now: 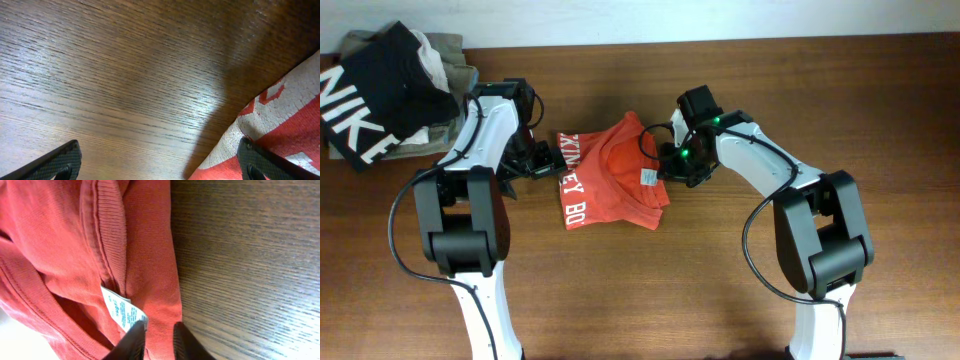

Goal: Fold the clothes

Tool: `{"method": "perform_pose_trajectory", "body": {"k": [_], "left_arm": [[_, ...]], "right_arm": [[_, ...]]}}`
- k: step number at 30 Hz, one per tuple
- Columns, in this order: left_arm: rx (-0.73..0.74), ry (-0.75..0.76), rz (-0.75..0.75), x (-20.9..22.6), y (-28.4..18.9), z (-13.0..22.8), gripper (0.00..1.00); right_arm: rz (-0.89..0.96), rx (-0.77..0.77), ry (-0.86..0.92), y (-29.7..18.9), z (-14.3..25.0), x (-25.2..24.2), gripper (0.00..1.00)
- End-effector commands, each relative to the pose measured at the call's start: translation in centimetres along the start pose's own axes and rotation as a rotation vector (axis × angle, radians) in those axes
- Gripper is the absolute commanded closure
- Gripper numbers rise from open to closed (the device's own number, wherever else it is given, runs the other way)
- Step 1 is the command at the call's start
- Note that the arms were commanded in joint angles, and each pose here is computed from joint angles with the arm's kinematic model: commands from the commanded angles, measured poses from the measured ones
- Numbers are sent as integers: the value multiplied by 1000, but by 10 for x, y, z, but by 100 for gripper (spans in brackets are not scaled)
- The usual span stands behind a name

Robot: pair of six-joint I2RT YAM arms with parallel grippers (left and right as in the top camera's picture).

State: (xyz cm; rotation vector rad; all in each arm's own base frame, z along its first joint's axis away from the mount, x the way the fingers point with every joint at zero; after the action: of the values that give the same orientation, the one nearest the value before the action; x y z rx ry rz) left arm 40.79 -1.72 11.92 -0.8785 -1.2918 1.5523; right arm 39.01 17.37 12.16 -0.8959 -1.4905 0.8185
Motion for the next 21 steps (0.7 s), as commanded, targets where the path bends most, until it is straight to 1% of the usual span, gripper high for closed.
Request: {"method": "perform_pose_trajectory", "body": {"k": [1,3,4,6,7,12,13,17,21], "left_arm": [[-7,9,13,-2,-2,1,1],[-6,9,13,-2,-2,1,1],[-6,9,13,-2,-2,1,1],[-7,9,13,-2,-2,1,1],[-7,9,13,-2,-2,1,1],[-6,9,13,-2,-2,1,1],[-7,9,13,-2,-2,1,1],[-6,9,13,-2,-2,1,1],[-7,9,13,-2,-2,1,1]], "right_arm": [[-22,-3,-34,1,1,10,66],[-108,1,-48,1,-1,17,66],[-116,-1,-46,1,-2,17,68],[-115,2,-49,2,-1,19,81],[-113,6,-50,2,0,19,85],[-87,23,-37,8,4,13,85],[-86,23,-37,8,4,13,96],[-28,-33,2,6,-2,10,96],[-68,-169,-13,-40,-21,15,96]]}}
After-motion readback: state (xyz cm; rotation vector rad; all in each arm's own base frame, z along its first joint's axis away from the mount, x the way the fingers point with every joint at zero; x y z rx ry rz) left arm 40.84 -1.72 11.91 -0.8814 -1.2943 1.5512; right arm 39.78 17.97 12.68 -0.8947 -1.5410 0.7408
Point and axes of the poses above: each gripper's point midway between its finger pads, its own y axis out along the fingers, its own x axis along the line the jaws close on, z = x × y, the point moved 10 cm from there along -y, back along the fingers, and after that the axes turned 1 degree about y, right-handed, at the moved point
